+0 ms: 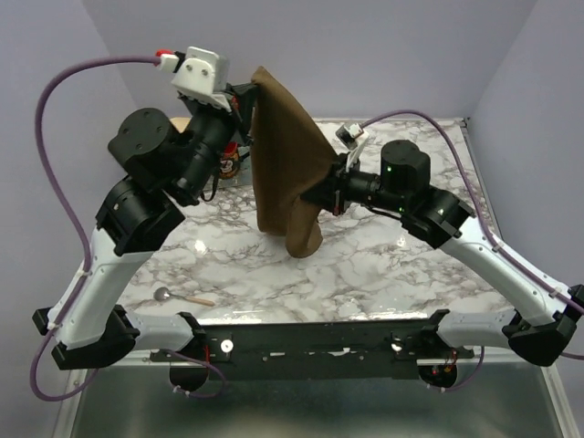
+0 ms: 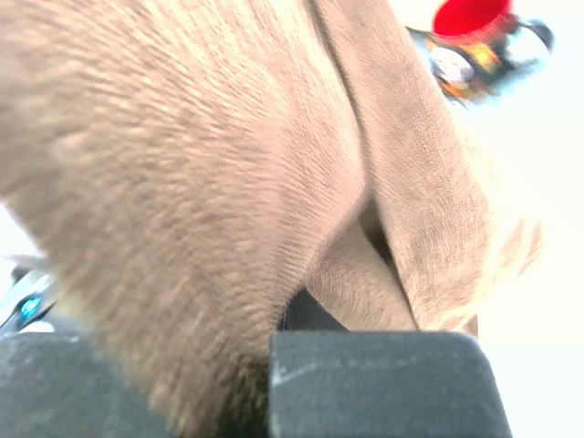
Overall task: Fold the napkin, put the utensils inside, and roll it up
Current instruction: Flatten the napkin out
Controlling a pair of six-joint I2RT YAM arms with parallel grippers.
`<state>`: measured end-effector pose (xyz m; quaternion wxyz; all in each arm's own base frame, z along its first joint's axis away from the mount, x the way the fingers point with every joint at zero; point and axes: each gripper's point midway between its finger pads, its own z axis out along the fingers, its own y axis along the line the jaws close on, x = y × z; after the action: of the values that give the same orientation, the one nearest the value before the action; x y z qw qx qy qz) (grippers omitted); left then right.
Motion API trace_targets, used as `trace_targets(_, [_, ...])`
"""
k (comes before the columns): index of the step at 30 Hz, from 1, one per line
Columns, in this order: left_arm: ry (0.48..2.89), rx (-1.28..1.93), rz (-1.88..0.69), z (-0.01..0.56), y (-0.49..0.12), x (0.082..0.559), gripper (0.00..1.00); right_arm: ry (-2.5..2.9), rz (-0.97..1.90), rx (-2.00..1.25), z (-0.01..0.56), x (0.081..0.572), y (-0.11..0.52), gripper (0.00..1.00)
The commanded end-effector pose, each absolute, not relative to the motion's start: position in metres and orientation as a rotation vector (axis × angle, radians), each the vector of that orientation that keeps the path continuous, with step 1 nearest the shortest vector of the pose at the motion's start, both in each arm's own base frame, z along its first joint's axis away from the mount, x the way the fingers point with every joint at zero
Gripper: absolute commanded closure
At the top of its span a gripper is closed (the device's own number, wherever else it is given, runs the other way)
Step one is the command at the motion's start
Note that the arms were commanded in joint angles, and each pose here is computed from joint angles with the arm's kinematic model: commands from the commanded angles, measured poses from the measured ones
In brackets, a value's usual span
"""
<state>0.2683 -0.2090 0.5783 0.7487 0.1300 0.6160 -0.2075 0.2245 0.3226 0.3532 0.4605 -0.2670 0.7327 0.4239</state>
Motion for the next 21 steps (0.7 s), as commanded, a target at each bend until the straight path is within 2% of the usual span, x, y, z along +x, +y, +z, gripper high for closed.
trace_targets(1, [1.222, 0.094, -0.223, 0.624, -0.122, 0.249, 1.00, 1.698, 1.305, -1.050, 0.391, 0.148, 0.353, 0.99])
trace_targets(3, [1.187, 0.017, -0.164, 0.637, -0.088, 0.235, 1.00, 1.573, 1.511, -1.248, 0.412, 0.089, 0.369, 0.99])
trace_targets(6, [1.148, 0.001, -0.112, 0.653, -0.063, 0.220, 1.00, 1.419, 1.705, -1.436, 0.439, 0.031, 0.384, 0.99])
trace_targets(9, [1.152, 0.045, -0.097, 0.650, -0.072, 0.225, 1.00, 1.368, 1.833, -1.500, 0.444, 0.007, 0.383, 0.99])
trace_targets(11, [1.198, 0.117, -0.081, 0.631, -0.099, 0.244, 1.00, 1.334, 1.851, -1.459, 0.448, 0.002, 0.372, 0.99])
trace_targets(14, [1.307, 0.215, -0.026, 0.579, -0.151, 0.289, 1.00, 1.498, 1.769, -1.355, 0.405, 0.021, 0.366, 0.99])
trace_targets(15, [1.325, 0.223, -0.021, 0.566, -0.165, 0.302, 1.00, 1.607, 1.734, -1.290, 0.375, 0.035, 0.354, 0.99])
trace_targets(17, [1.433, 0.345, 0.008, 0.505, -0.216, 0.342, 1.00, 1.801, 1.681, -1.129, 0.334, 0.061, 0.342, 0.99])
trace_targets(18, [1.474, 0.380, 0.012, 0.482, -0.233, 0.357, 1.00, 1.879, 1.581, -0.938, 0.319, 0.098, 0.322, 0.99])
trace_targets(19, [1.521, 0.385, -0.022, 0.457, -0.250, 0.369, 1.00, 2.096, 1.511, -0.795, 0.256, 0.110, 0.305, 0.99])
trace_targets(20, [1.584, 0.434, -0.032, 0.416, -0.278, 0.389, 1.00, 2.193, 1.418, -0.658, 0.229, 0.128, 0.286, 0.99])
trace_targets(21, [1.605, 0.487, -0.083, 0.396, -0.300, 0.396, 1.00, 2.267, 1.239, -0.437, 0.202, 0.165, 0.257, 0.99])
